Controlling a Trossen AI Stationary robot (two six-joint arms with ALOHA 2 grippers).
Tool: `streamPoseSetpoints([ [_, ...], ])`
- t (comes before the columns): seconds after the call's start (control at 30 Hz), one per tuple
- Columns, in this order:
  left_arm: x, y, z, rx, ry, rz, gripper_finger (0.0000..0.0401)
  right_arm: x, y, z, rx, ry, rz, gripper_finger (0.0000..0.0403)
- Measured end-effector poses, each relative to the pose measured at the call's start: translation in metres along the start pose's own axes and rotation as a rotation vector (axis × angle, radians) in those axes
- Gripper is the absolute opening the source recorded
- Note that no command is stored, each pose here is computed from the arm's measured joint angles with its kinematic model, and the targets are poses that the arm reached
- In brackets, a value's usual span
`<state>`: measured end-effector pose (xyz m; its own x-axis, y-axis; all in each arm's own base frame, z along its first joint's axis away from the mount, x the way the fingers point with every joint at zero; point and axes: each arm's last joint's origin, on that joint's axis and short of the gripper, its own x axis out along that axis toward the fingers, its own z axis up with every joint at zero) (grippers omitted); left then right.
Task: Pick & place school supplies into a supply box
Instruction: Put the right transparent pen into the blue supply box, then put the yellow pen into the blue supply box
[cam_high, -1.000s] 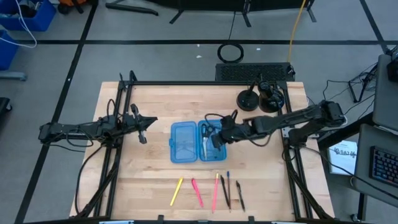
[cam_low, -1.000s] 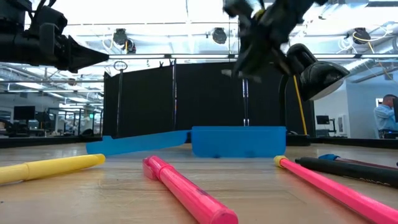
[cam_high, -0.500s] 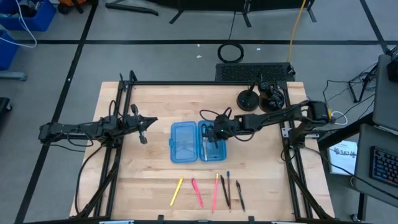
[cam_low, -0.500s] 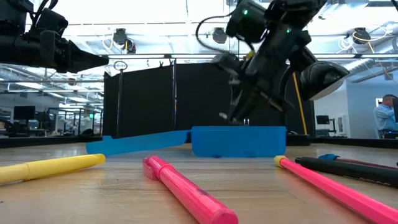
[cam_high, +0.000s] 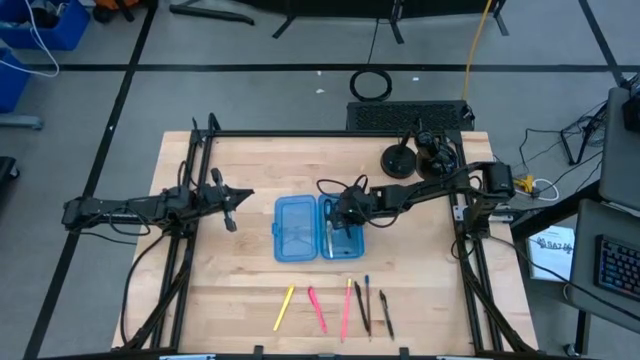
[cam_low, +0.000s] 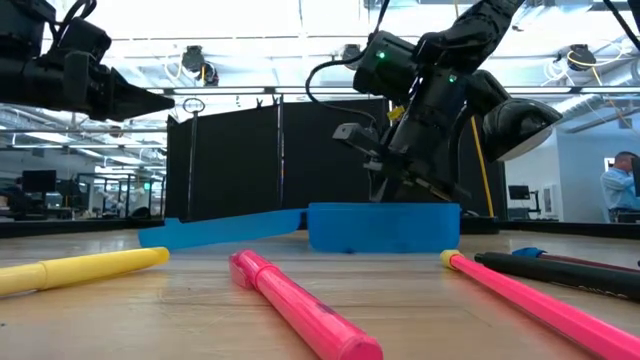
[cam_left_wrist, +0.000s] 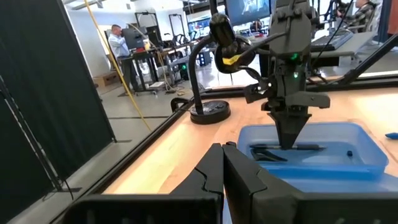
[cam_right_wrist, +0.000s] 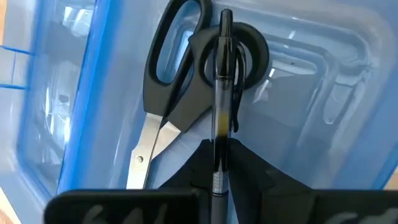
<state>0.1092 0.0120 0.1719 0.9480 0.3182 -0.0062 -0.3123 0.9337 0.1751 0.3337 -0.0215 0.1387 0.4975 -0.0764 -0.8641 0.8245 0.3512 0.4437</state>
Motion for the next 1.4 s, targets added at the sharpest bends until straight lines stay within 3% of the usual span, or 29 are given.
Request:
streamPoseSetpoints([
  [0.33,0.000,0.000,-0.001,0.001,0.010,-0.002,0.0006,-0.002,0.001,0.000,-0.036,0.022,0.016,0.0124],
  [0.57,0.000,0.000,-0.001,-0.037,0.009,-0.002,0.0006,-0.025,0.006,0.005,-0.134,-0.014,0.063,0.0156],
  [0.73,0.000,0.000,-0.001,-0.062,0.008,-0.002,0.0006,-0.070,0.016,0.015,-0.231,-0.144,0.172,0.0159],
  [0.93,0.000,0.000,-0.001,-0.065,0.009,-0.002,0.0006,-0.146,0.016,0.019,-0.501,-0.331,0.294,0.0159],
  [1.13,0.000,0.000,-0.002,-0.067,0.020,-0.003,0.0006,-0.203,-0.004,0.004,-0.681,-0.423,0.305,0.0151],
  [1.3,0.000,0.000,-0.002,-0.090,0.023,-0.004,0.0006,-0.196,-0.029,-0.018,-0.753,-0.474,0.311,0.0136],
  [1.4,0.000,0.000,-0.003,-0.085,0.026,-0.004,0.0006,-0.185,-0.044,-0.032,-0.831,-0.564,0.288,0.0105],
])
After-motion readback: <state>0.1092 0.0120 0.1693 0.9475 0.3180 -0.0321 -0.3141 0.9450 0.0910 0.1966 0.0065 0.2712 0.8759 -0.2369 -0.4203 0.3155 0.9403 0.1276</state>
